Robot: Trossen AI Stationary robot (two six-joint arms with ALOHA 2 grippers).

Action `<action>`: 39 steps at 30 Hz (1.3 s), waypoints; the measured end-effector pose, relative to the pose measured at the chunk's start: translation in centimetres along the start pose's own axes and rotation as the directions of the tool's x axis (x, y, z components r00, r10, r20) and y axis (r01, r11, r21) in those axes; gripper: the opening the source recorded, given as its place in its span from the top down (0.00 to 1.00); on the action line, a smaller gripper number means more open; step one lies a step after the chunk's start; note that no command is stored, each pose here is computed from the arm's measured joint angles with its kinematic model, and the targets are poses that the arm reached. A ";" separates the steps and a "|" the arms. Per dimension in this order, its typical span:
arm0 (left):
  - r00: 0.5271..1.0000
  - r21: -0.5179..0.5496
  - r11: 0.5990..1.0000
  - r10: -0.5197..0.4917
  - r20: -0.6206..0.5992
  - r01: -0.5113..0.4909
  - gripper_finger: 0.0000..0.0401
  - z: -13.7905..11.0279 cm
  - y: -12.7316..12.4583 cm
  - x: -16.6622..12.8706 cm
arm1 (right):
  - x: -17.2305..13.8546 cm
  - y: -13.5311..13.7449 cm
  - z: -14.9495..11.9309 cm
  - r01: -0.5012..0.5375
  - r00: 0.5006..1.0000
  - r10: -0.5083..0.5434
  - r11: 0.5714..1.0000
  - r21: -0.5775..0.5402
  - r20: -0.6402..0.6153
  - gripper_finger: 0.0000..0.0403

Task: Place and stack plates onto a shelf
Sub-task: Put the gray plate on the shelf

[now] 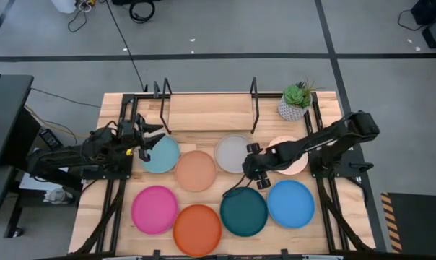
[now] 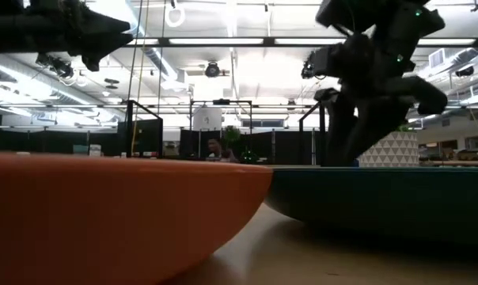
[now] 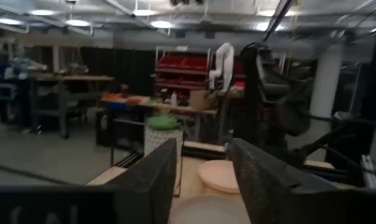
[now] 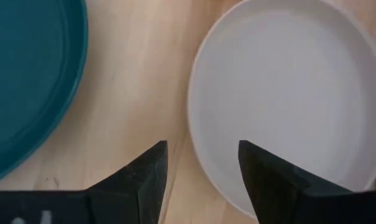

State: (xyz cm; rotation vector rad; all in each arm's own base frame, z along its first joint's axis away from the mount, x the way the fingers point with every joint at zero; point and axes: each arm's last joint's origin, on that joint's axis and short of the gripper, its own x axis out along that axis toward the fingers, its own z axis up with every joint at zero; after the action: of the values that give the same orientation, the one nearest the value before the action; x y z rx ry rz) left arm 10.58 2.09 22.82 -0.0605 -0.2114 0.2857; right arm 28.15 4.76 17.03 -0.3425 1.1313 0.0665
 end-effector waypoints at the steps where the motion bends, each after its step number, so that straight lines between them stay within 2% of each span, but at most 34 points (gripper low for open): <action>1: 1.000 0.001 1.000 0.003 -0.030 -0.003 0.56 0.2 0.0 0.1 | 0.3 0.0 0.2 0.000 1.000 -0.001 1.000 -0.015 -0.023 0.51; 8: 0.979 -0.019 1.000 0.019 -0.202 -0.024 0.55 0.9 -0.3 1.6 | 2.2 -0.4 1.2 -0.011 0.990 0.000 0.997 -0.079 -0.138 0.59; 13: 0.961 -0.011 0.999 0.026 -0.275 -0.031 0.56 0.6 -0.4 2.9 | 3.5 -0.8 1.1 -0.040 0.974 0.019 0.995 -0.089 -0.225 0.66; 19: 0.948 -0.008 1.000 0.018 -0.318 -0.022 0.57 0.4 -0.6 3.6 | 4.3 -1.2 0.9 -0.071 0.967 0.046 0.993 -0.089 -0.252 0.78; 22: 0.944 -0.025 0.999 -0.048 -0.326 0.042 0.57 0.4 -0.8 3.7 | 4.2 -1.3 0.9 -0.096 0.966 0.072 0.992 -0.085 -0.249 0.86; 26: 0.912 -0.023 0.968 -0.242 -0.332 0.249 0.57 0.4 -1.4 3.6 | 3.9 -1.4 1.0 -0.124 0.967 0.096 0.986 -0.108 -0.235 0.96; 29: 0.897 -0.011 0.951 -0.296 -0.329 0.310 0.57 0.4 -1.8 3.6 | 3.7 -1.4 1.1 -0.134 0.965 0.103 0.984 -0.119 -0.241 0.96; 34: 0.904 -0.002 0.957 -0.274 -0.329 0.290 0.57 0.4 -1.9 3.5 | 2.6 -1.9 2.6 -0.140 0.969 0.103 0.978 -0.156 -0.224 0.94; 39: 0.915 -0.013 0.970 -0.235 -0.329 0.244 0.57 0.4 -1.8 3.6 | 0.8 -2.5 4.6 -0.165 0.970 0.119 0.962 -0.216 -0.211 0.96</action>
State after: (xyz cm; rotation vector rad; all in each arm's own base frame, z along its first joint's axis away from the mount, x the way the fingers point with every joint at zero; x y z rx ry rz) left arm 14.34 1.44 24.09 -0.0530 0.1180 0.0304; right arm 33.06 3.65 18.60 -0.4832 1.3476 0.2996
